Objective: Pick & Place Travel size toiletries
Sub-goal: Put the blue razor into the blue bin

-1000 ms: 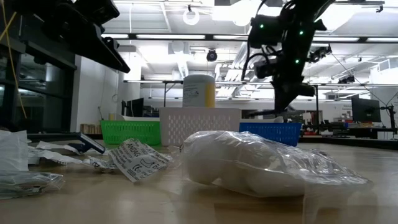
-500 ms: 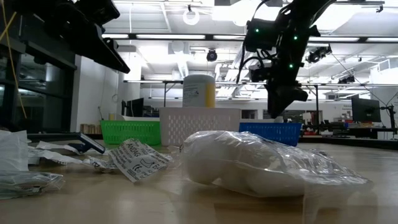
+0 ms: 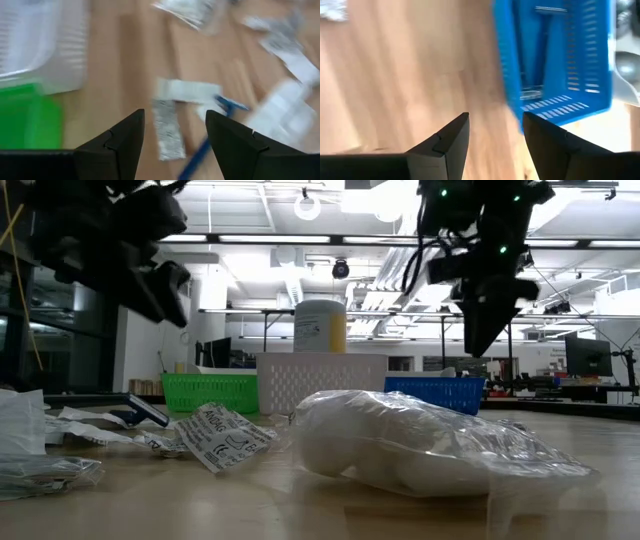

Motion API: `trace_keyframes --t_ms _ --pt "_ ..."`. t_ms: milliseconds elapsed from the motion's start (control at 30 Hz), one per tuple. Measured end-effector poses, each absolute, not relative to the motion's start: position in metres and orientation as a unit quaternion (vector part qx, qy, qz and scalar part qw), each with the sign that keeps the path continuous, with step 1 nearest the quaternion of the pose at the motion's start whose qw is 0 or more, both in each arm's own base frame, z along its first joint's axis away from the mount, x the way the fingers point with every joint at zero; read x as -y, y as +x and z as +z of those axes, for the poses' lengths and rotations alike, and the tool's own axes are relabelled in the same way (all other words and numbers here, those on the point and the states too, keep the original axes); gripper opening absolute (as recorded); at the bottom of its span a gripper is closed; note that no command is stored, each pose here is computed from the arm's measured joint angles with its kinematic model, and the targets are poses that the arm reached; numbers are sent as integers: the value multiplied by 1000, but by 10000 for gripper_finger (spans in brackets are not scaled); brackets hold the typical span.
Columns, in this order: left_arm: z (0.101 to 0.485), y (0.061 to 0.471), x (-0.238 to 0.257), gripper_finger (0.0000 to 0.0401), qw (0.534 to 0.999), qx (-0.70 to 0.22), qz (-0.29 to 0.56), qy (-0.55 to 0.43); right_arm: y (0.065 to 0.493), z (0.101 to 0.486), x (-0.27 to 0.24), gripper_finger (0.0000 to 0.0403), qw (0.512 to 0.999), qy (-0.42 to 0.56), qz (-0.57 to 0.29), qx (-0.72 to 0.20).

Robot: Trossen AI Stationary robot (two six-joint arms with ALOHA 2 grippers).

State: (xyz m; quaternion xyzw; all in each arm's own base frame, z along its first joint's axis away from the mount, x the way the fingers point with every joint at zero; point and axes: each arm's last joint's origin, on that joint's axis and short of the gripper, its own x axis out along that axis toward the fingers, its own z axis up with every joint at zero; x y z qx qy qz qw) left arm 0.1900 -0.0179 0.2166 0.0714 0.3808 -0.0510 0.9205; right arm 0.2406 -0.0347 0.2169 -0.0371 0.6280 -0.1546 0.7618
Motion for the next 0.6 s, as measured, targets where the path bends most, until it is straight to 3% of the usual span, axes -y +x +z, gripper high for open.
trace_keyframes --t_ms 133,367,600 --pt "205 199 22 209 904 -402 -115 84 242 217 22 172 766 -52 -134 -627" --pt "172 209 24 209 854 -486 -152 112 243 217 6 172 772 -61 -117 -622" --pt "158 215 25 209 833 -511 -171 126 244 217 -2 171 775 -66 -109 -619"
